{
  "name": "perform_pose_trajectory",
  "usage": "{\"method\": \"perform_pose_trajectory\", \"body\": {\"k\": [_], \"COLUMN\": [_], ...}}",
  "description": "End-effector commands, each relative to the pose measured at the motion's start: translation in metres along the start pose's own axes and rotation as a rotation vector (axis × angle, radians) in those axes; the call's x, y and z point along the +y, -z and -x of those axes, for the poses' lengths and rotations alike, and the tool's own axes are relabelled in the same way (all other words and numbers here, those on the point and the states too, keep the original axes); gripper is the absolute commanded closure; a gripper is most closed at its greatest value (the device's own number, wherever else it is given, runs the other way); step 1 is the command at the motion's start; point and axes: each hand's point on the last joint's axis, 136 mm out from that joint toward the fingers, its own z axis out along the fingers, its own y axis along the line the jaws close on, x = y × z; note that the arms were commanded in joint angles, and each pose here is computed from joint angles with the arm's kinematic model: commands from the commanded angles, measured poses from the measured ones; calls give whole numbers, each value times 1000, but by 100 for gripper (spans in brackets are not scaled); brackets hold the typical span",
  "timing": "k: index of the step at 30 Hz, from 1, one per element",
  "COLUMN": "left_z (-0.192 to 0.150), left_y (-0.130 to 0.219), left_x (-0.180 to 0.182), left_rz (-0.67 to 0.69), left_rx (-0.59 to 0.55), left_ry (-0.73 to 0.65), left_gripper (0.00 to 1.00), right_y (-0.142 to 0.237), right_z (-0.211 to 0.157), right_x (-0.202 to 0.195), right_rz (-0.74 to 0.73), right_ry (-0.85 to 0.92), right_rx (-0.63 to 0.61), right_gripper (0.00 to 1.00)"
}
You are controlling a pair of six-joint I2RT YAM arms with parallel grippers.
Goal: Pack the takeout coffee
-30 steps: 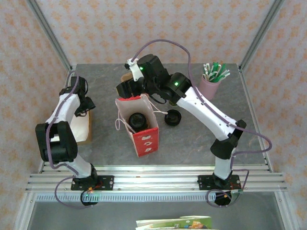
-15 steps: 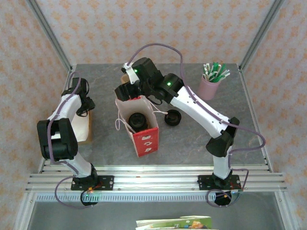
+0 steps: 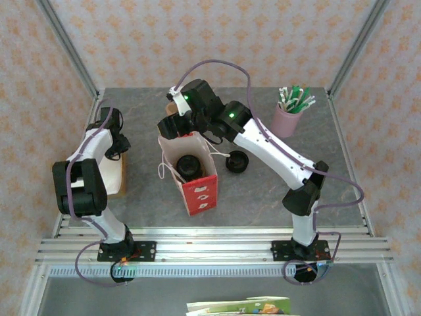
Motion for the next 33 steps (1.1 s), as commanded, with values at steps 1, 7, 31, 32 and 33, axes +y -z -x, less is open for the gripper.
{"method": "perform_pose_trajectory", "body": {"k": [1,7,31,32,33], "left_z": [12,12,31,33,34], "left_y": [3,0,35,39,42], "left_x": [-2,-3,0,-1,-2], "left_rz": [-4,-6,-13,-20,-24], "left_rx": [-28,-23,-104,-110,-115], "left_ry": [-3,-6,19,23,26], "left_gripper": [68,71,100,100,100], "right_y": [6,5,4,4,4], "right_z": [4,5,5,4,4], "right_x": [6,7,8,8,8], "right_rz": [15,19,25,24,25], "right_ry": [-1,-2,-14,-15,-16], "right_rx": [-7,-6,2,3,3], "right_gripper": [28,27,27,27,28]}}
